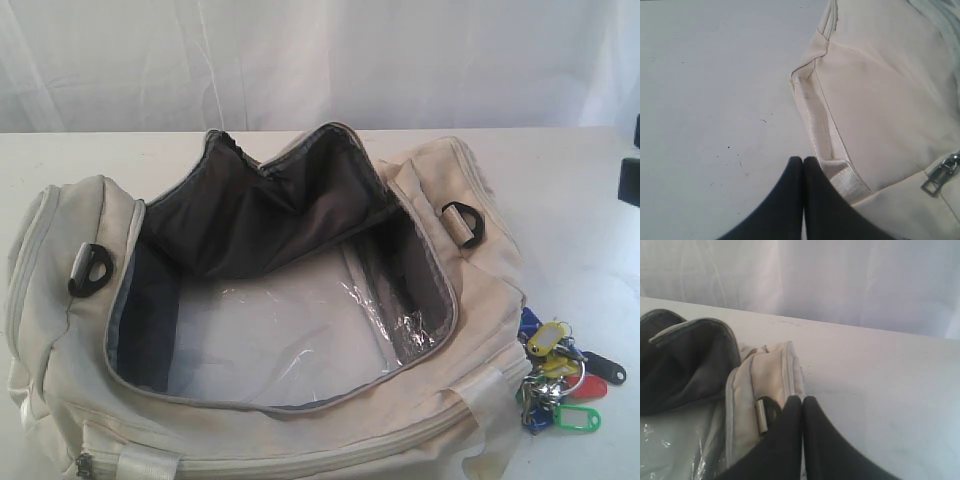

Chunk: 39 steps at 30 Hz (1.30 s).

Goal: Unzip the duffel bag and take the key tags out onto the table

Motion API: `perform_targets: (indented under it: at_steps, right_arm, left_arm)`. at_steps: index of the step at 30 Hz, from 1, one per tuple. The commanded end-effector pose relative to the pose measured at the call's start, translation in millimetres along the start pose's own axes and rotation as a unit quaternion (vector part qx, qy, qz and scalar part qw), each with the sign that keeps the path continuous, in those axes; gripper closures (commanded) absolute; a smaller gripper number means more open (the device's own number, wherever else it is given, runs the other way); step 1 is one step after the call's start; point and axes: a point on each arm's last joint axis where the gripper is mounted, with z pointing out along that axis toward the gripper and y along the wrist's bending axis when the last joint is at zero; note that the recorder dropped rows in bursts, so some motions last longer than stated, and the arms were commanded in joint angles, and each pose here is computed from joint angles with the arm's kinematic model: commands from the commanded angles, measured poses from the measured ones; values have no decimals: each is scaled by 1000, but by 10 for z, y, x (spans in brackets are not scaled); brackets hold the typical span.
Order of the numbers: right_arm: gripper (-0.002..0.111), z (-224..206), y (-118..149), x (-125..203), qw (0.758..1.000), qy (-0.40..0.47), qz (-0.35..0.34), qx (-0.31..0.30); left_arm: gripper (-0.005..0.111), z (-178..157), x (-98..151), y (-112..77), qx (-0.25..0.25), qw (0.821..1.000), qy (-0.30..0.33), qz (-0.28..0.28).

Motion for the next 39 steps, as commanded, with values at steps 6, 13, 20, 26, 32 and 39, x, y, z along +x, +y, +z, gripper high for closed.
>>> perform_targets:
  at_steps: [6,13,20,26,32,39]
  right_arm:
    - [108,-725,-126,223,987,-128,39,86]
    - [108,-1215,-43,341,968,-218,33,120]
    - [108,-1080,-44,647,968,-222,32,114]
    - [108,-696,-51,1227,986,-139,37,81]
    - [108,-372,-60,1835,995,-38,47,78]
    - [108,-368,-61,1831,995,-44,47,79]
  left_arm:
    - [107,1,9,3,-2,1000,0,-3]
    - [107,1,9,3,-2,1000,0,-3]
    - [107,1,9,3,-2,1000,0,-3]
    - [107,1,9,3,-2,1000,0,-3]
    - [107,1,9,3,-2,1000,0,-3]
    - [107,1,9,3,-2,1000,0,-3]
